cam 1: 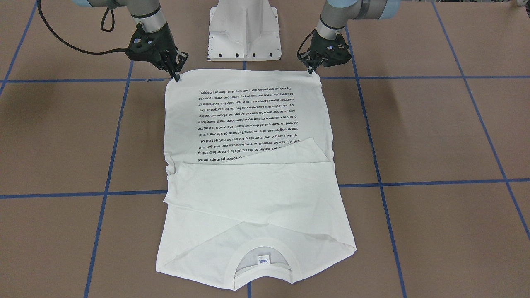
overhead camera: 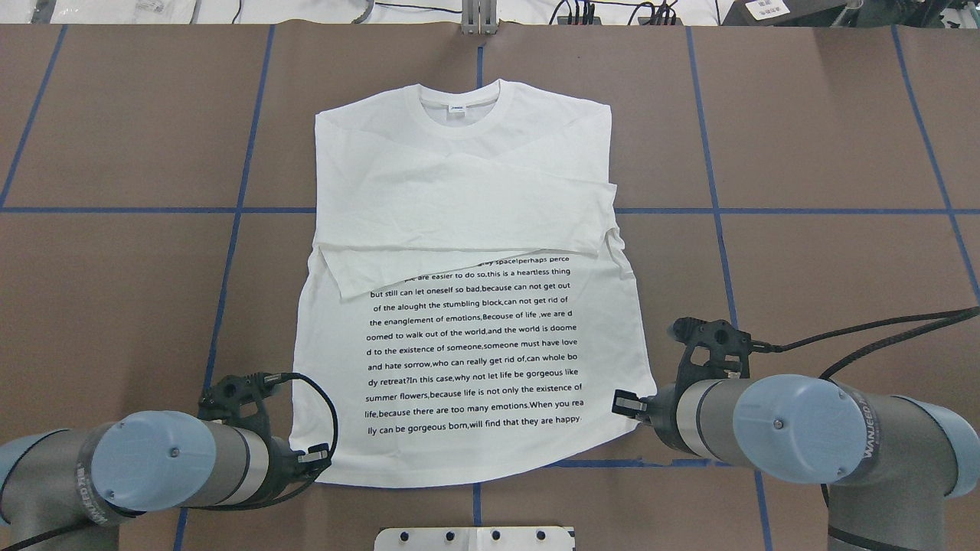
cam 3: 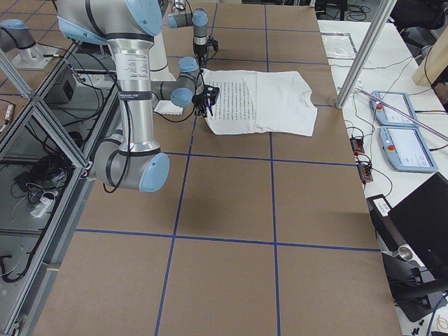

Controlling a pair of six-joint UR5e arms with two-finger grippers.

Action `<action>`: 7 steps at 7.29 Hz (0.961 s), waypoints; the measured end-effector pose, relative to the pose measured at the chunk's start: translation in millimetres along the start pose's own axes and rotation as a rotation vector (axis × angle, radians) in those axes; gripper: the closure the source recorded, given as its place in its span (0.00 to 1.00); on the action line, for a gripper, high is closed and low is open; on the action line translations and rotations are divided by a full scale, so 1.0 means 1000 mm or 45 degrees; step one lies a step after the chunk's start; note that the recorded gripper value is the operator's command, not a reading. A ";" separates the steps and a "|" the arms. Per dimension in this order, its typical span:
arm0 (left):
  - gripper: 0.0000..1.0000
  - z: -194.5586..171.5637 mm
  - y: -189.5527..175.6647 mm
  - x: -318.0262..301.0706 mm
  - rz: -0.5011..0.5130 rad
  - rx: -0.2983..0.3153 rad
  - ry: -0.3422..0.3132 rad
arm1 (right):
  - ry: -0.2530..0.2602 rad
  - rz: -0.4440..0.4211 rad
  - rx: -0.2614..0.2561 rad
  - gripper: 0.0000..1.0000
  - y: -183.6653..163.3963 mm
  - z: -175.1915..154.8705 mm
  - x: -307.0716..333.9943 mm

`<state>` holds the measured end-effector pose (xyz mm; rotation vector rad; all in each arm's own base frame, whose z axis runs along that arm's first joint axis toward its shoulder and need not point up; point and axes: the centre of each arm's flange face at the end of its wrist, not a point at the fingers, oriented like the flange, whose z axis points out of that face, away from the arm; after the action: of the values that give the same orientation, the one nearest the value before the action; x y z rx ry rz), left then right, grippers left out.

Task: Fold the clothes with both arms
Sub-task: 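Lift the hem with both grippers and fold it toward the collar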

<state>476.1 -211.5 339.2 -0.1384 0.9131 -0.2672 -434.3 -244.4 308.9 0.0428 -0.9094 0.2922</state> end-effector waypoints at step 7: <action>1.00 -0.133 0.095 -0.003 0.057 -0.230 0.141 | -0.061 -0.048 -0.368 1.00 0.037 -0.127 0.052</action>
<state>384.7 -120.1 239.6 -0.2717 1.0492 -0.1518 -316.7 -176.4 268.3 -0.1999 -0.9901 0.1230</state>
